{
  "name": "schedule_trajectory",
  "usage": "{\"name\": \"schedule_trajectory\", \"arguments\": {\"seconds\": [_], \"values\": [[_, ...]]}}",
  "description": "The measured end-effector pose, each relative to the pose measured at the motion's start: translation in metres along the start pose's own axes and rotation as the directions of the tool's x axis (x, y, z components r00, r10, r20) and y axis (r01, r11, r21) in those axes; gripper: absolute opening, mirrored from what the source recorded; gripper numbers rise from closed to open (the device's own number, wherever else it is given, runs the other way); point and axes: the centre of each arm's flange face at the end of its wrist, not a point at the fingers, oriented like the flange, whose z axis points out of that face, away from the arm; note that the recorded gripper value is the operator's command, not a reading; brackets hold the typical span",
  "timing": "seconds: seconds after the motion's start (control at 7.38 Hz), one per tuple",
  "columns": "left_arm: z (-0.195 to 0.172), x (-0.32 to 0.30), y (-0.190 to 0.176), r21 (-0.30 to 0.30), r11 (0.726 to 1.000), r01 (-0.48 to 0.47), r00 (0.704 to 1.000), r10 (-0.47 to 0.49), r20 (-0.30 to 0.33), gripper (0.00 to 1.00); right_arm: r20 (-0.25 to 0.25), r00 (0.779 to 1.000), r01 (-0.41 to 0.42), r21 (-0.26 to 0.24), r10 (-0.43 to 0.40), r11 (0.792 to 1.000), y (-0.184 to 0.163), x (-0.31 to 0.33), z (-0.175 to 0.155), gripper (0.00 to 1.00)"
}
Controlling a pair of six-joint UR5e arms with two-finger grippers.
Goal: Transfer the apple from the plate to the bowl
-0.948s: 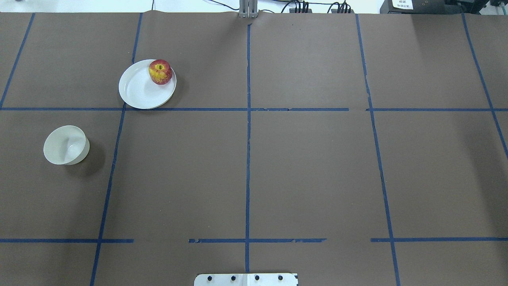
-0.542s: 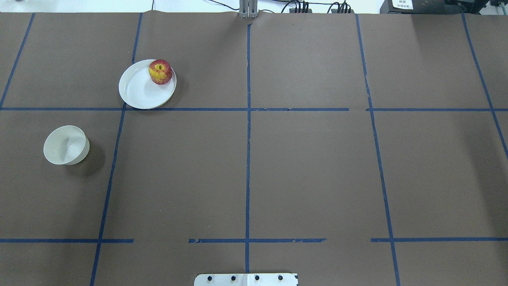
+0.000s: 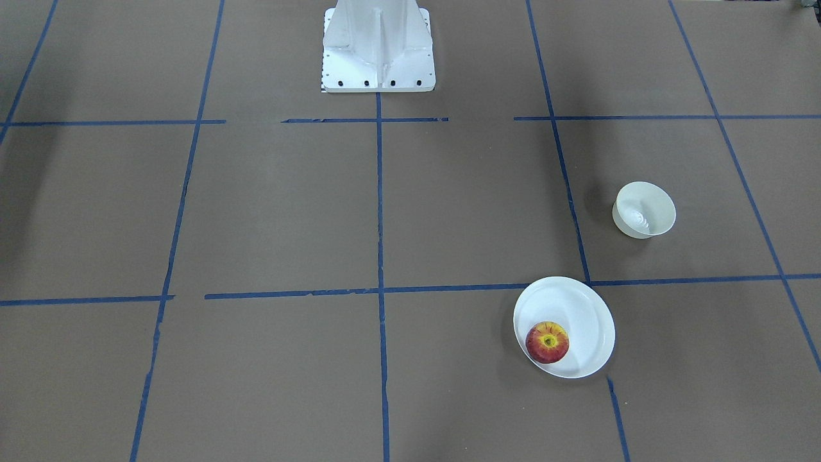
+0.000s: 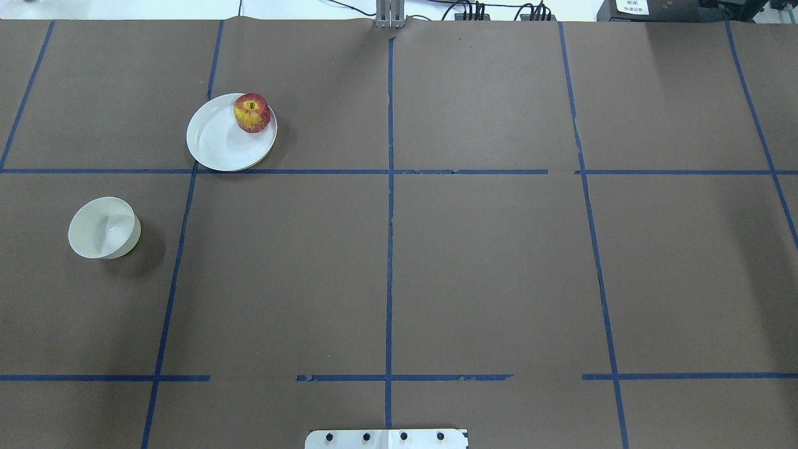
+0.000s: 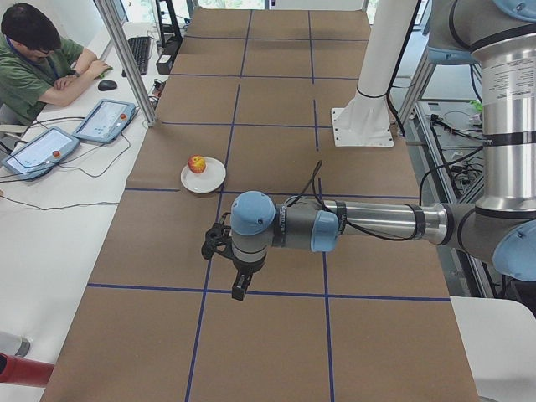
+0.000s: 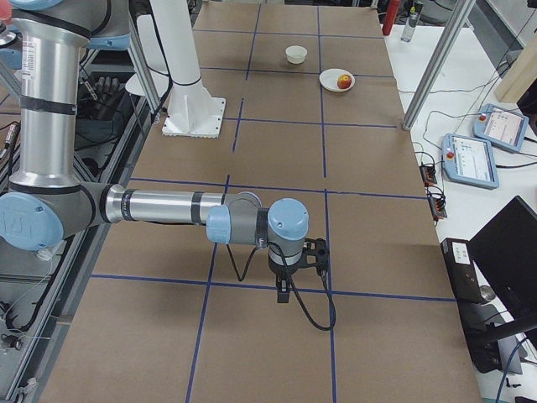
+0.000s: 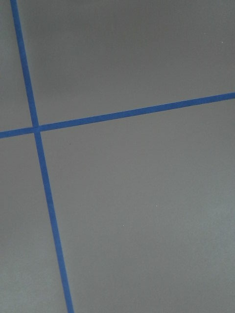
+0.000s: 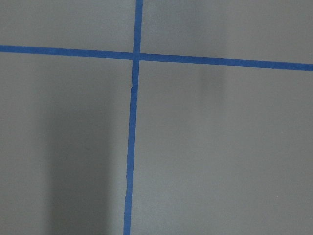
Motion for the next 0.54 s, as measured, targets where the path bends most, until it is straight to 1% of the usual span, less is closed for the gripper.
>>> {"name": "schedule_trajectory", "arguments": {"seconds": [0.14,0.27,0.41,0.54], "values": [[0.001,0.026,-0.035,0.031,0.999,0.020,1.000,-0.020,-0.007,1.00,0.000,1.000,0.000,0.000,0.000,1.000,0.000,0.000,0.000,1.00],[0.007,0.064,-0.078,0.043,0.998,0.051,0.998,-0.050,-0.027,1.00,0.000,1.000,0.000,0.000,0.000,1.000,0.000,0.000,0.000,1.00],[0.014,0.109,-0.119,0.043,0.996,0.083,0.995,-0.081,-0.054,1.00,0.000,1.000,0.000,0.000,0.000,1.000,0.000,0.000,0.000,1.00],[0.028,0.164,-0.161,0.027,0.992,0.123,0.989,-0.120,-0.087,1.00,0.000,1.000,0.000,0.000,0.000,1.000,0.000,0.000,0.000,1.00]]}}
